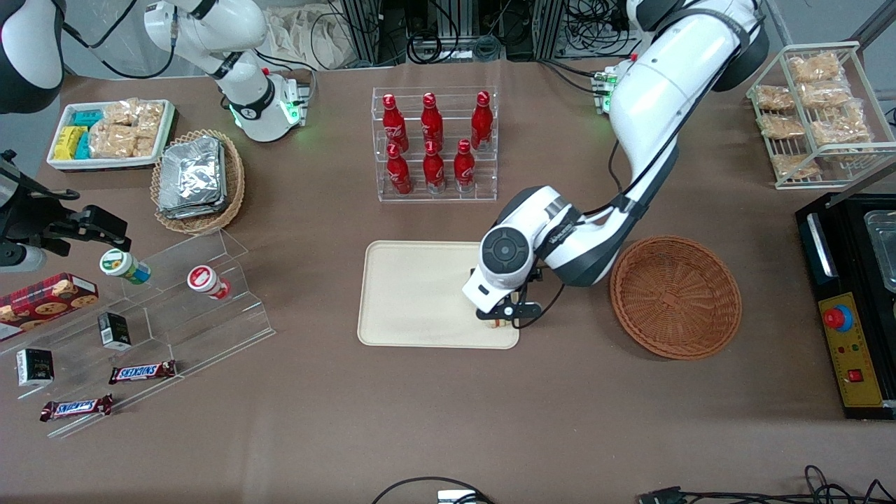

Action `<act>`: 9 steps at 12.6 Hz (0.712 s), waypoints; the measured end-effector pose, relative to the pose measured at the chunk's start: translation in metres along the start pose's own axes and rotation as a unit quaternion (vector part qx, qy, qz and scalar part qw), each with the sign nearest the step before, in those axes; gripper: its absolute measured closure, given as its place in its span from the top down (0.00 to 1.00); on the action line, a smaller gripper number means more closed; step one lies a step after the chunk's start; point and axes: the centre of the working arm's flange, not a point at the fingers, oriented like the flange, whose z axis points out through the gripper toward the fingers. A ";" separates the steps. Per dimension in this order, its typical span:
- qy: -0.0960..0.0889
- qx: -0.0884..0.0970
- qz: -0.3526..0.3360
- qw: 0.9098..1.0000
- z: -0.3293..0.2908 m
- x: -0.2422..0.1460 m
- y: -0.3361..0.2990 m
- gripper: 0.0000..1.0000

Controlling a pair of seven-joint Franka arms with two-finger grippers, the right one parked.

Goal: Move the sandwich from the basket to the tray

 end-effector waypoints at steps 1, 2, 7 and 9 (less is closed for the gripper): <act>0.009 0.004 -0.001 1.000 -0.010 -0.007 -0.010 1.00; 0.021 0.009 0.000 1.000 -0.019 -0.018 -0.020 1.00; 0.059 0.027 -0.026 0.998 -0.059 -0.066 -0.080 1.00; 0.073 0.019 -0.044 0.996 -0.084 -0.068 -0.095 1.00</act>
